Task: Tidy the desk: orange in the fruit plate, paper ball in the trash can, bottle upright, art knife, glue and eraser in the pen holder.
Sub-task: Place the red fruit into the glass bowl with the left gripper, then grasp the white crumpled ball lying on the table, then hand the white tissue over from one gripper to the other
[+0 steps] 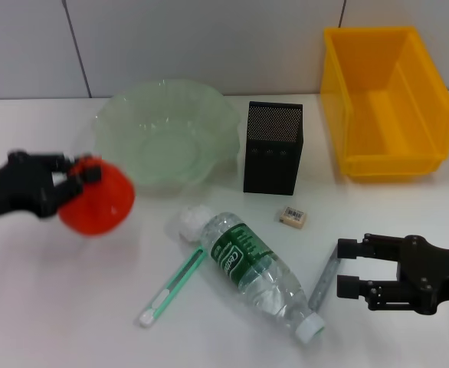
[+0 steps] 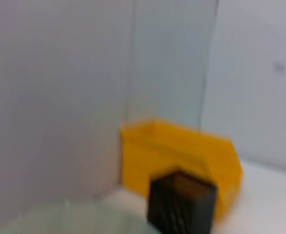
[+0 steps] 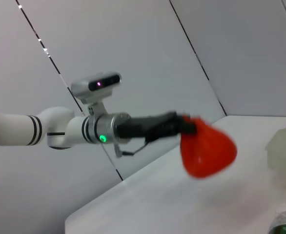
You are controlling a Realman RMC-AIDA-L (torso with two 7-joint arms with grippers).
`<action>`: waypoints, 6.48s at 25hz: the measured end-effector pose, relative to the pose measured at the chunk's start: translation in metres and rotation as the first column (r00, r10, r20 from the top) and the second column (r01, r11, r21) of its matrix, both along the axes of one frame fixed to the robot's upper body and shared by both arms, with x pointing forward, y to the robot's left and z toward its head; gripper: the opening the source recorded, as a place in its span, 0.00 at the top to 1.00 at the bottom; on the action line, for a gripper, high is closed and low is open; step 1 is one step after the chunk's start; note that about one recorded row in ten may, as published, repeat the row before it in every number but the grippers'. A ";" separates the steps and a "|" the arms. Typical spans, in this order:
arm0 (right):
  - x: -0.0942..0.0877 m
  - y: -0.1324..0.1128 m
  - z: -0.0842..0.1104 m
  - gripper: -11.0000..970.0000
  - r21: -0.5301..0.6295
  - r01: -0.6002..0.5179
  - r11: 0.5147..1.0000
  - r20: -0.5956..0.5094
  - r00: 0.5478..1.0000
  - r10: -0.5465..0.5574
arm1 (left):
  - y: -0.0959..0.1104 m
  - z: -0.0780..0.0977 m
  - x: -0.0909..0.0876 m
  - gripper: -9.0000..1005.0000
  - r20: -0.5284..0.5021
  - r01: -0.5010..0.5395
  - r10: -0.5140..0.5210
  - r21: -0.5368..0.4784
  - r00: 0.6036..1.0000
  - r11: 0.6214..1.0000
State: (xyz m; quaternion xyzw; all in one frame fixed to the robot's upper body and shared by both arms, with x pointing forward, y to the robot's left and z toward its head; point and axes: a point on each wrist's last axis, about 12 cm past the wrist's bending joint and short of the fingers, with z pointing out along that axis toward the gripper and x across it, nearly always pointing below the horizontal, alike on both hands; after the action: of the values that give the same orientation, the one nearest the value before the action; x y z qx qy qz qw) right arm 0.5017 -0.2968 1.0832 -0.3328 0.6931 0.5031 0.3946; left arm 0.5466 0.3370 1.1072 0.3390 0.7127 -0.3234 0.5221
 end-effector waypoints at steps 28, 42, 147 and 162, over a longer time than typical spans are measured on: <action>0.000 0.004 0.000 0.19 0.003 -0.017 1.000 0.003 1.000 0.017 | -0.097 -0.026 0.091 0.79 0.079 -0.363 0.360 0.016 0.929 0.932; 0.002 0.004 0.001 0.19 0.001 -0.014 1.000 0.007 1.000 0.014 | -0.104 -0.027 0.095 0.41 0.069 -0.369 0.365 0.044 0.928 0.928; 0.003 0.001 0.000 0.19 -0.002 0.013 1.000 -0.002 1.000 -0.013 | -0.119 -0.042 0.051 0.49 -0.011 0.226 -0.263 0.544 0.965 0.808; 0.004 0.000 -0.001 0.19 -0.009 0.023 1.000 -0.002 1.000 -0.023 | -0.075 -0.011 0.034 0.56 0.032 0.154 -0.174 0.324 0.984 0.933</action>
State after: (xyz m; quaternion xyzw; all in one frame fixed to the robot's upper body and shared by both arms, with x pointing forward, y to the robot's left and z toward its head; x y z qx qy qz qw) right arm 0.5057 -0.2966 1.0821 -0.3261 0.6995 0.4957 0.3983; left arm 0.5803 0.2615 1.0960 0.4872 0.7088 -0.2354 0.4525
